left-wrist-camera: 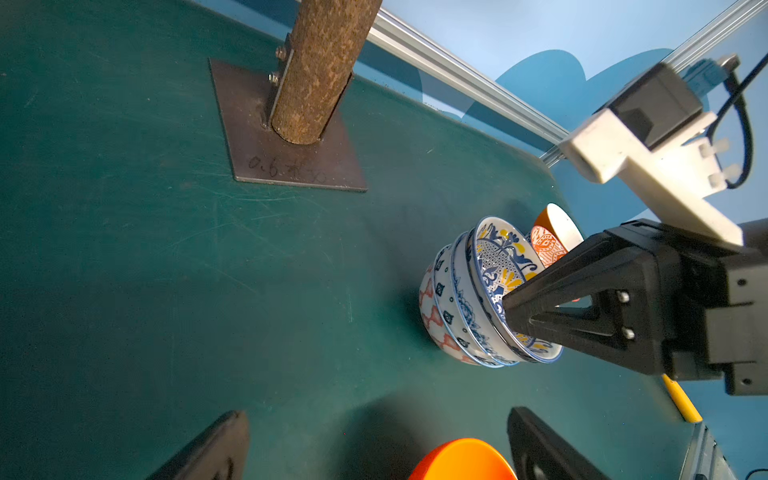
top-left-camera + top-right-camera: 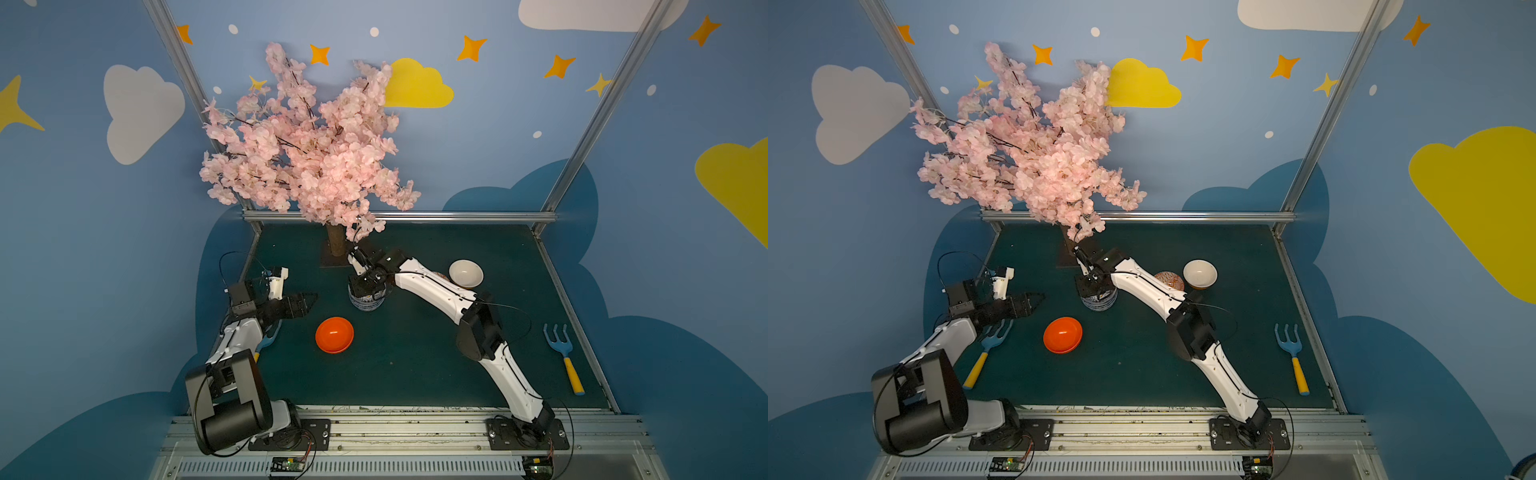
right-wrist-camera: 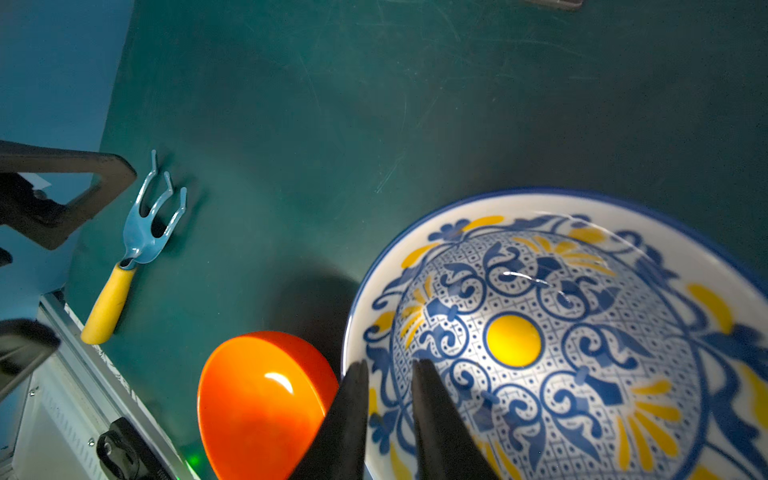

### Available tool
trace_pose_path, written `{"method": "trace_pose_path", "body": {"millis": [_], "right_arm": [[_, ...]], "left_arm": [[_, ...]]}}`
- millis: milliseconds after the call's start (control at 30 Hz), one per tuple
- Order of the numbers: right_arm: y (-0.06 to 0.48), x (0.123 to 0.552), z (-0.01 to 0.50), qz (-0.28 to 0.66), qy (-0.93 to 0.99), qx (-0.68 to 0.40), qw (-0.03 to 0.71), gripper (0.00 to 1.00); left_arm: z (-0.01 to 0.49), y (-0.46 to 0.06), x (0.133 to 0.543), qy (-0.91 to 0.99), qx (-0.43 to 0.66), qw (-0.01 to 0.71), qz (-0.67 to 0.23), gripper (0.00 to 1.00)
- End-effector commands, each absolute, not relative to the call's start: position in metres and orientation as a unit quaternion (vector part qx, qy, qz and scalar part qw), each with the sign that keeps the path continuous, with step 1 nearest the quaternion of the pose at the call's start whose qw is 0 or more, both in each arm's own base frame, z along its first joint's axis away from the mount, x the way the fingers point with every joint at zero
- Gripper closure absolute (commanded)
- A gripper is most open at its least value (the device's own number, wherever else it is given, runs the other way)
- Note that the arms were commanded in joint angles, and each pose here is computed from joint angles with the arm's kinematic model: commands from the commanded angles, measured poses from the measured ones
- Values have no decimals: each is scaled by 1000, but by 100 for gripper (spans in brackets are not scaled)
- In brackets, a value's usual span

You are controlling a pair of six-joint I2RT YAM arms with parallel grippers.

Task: Stack the bowls
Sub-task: Place the bowl on the bowl, then move the bowl to the center of the board.

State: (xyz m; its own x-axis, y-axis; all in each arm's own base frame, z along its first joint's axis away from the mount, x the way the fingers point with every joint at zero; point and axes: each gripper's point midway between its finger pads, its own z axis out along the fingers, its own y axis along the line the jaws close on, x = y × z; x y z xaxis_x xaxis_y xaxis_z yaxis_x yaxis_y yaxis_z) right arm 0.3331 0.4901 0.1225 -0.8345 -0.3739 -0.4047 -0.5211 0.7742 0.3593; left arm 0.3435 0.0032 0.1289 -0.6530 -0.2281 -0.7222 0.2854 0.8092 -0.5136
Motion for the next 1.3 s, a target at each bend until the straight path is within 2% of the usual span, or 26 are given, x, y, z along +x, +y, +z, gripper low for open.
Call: {"method": "trace_pose_path", "body": {"millis": [0,233,367,767,1000,1267], "right_arm": [[485,329,167,242,920,-245,186,71],[447,321,217,228,923,-224,215,62],[415,315,229,218,926,-207,229,60],[300,328,211,197,945,-95,245,52],[251,336,190,178,953,-42,244,46],[201,343,154,143,962,26,229,46]], "left_arm": [[137,3,345,850,23,423,-314,0],[137,2,345,849,24,423,-315,0],[137,2,345,850,24,422,-316,0],[138,2,344,849,24,422,-316,0],[138,3,345,849,21,423,-316,0],[139,5,345,848,19,423,-318,0]]}}
